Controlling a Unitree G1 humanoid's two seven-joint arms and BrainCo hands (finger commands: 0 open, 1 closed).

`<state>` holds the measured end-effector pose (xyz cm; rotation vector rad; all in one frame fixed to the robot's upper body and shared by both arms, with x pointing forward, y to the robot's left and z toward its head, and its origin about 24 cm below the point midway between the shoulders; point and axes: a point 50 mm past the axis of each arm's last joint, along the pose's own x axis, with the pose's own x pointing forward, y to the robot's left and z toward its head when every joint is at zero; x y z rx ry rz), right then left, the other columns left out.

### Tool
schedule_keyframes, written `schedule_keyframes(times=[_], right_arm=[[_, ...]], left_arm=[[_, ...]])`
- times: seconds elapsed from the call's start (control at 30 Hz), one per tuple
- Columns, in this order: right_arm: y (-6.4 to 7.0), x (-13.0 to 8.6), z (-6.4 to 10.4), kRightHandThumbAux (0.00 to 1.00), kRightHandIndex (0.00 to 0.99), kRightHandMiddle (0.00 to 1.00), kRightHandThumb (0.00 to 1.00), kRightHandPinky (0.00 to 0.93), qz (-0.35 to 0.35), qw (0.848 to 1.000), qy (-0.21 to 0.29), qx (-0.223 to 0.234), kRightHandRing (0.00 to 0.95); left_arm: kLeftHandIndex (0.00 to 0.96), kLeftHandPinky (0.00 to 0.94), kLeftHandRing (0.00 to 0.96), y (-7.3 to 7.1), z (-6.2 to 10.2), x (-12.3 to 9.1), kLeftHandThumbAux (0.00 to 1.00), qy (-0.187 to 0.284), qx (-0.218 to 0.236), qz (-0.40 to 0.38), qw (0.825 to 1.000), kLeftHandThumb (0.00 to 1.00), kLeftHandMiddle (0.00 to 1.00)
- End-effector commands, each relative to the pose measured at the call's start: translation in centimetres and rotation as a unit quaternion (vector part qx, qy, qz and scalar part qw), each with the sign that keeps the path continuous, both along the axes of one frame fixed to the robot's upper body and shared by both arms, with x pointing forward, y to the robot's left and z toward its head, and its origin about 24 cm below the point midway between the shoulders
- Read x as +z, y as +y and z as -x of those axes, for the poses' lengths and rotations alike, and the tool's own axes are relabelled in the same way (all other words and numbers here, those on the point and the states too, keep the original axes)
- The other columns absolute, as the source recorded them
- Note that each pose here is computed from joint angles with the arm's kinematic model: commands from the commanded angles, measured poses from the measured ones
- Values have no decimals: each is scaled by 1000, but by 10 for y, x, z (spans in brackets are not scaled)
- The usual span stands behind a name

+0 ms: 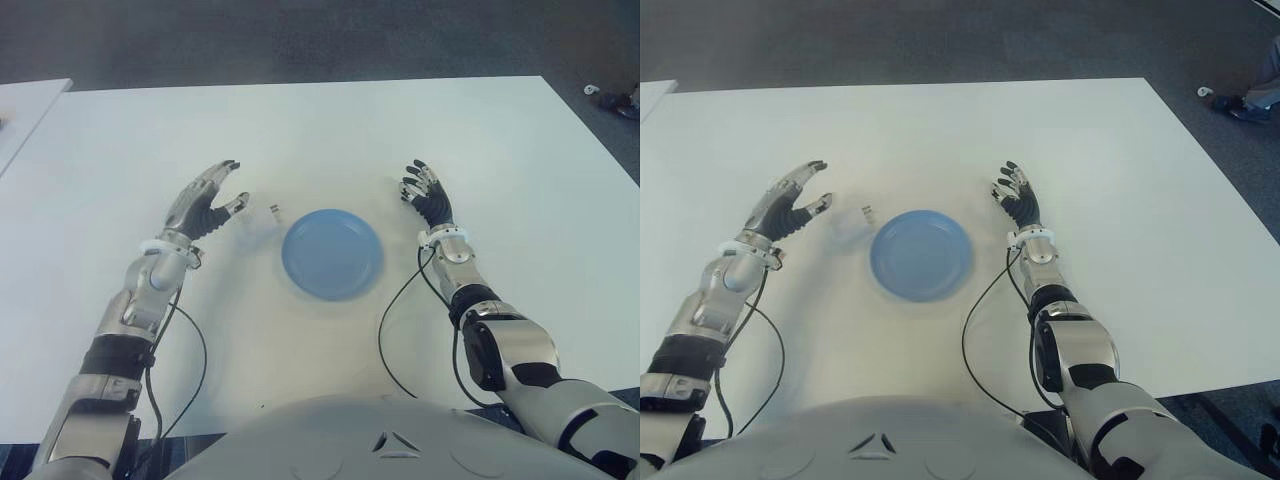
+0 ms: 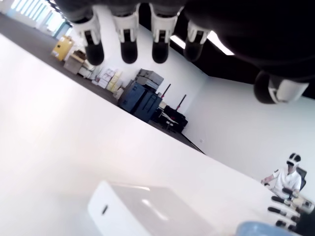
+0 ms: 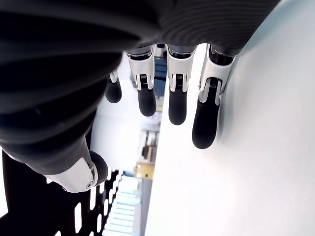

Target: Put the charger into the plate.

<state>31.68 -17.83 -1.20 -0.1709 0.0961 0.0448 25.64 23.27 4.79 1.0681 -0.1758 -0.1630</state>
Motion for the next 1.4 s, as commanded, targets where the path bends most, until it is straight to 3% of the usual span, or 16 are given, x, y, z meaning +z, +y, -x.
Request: schedule_keyframes(times=[0.03, 0.47, 1.0, 1.4], right_arm=[[2, -40, 27, 671, 27, 151, 108, 194, -6, 994, 106, -3, 168], [3, -38, 27, 697, 34, 206, 79, 216, -1, 995, 98, 1, 216], [4, -37, 26, 717, 124, 202, 29, 224, 3, 995, 96, 3, 209], [5, -37, 26, 706, 156, 187, 15, 203, 4, 995, 98, 3, 183]], left_arm=[[0, 0, 0, 0, 9, -19, 184, 5, -17, -47, 999, 137, 0], [0, 0, 0, -12, 14, -42, 107, 14, -58, -99, 993, 290, 0], [0, 0, 0, -27, 14, -76, 104, 94, -88, -135, 982, 277, 0], [0, 0, 0, -29, 6, -83, 109, 120, -87, -143, 979, 263, 0]])
